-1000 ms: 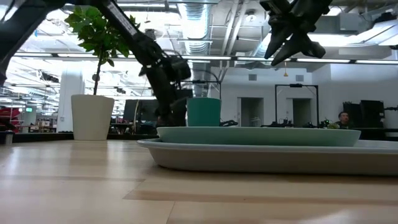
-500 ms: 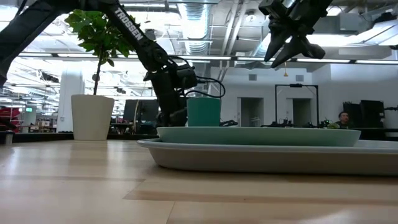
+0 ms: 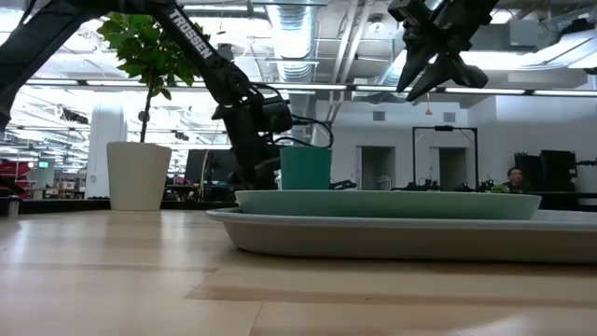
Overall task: Pick and place plate/cup/fork/spoon on tray
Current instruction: Put the orange spoon on the blue tray to the right of the orange fork
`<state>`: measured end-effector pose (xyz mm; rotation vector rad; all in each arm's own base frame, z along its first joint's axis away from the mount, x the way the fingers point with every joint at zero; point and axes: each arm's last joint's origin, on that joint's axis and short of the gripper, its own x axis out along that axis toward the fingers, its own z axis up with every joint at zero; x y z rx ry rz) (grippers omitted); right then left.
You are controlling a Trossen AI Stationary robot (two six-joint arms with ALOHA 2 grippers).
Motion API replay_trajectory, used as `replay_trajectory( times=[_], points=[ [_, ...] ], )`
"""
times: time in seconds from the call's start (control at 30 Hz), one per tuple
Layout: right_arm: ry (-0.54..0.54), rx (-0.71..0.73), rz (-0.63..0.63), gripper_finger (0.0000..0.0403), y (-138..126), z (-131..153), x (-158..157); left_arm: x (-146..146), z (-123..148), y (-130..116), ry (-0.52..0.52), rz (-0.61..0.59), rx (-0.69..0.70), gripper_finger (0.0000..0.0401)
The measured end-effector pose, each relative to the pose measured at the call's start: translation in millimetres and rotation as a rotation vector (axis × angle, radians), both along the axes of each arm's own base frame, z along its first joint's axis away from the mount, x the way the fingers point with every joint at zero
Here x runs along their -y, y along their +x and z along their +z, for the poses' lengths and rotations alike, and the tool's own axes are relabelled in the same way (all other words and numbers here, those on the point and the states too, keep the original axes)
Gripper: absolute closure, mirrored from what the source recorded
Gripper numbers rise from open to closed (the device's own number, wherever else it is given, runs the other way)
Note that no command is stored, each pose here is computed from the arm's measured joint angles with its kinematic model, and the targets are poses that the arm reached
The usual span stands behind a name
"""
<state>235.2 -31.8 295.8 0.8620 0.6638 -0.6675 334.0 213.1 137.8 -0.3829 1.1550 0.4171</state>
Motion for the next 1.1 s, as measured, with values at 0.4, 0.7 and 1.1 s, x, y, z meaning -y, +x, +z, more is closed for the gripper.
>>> replay_trajectory(
  times=[0.4,0.7,1.1],
  points=[
    [-0.016,-0.003,-0.003,0.0273,-0.4,0.2,4.6,7.1,35.8,-11.9,-0.007,0.035,0.017,0.0399],
    [-0.092,0.020,0.026,0.0272,1.4,3.4,16.7,11.6,64.6,-19.6,0.016,0.054,0.068,0.0400],
    [-0.093,0.022,0.011,0.0274,0.8,3.6,20.7,13.1,63.0,-22.4,0.013,0.038,0.050,0.0401]
  ],
)
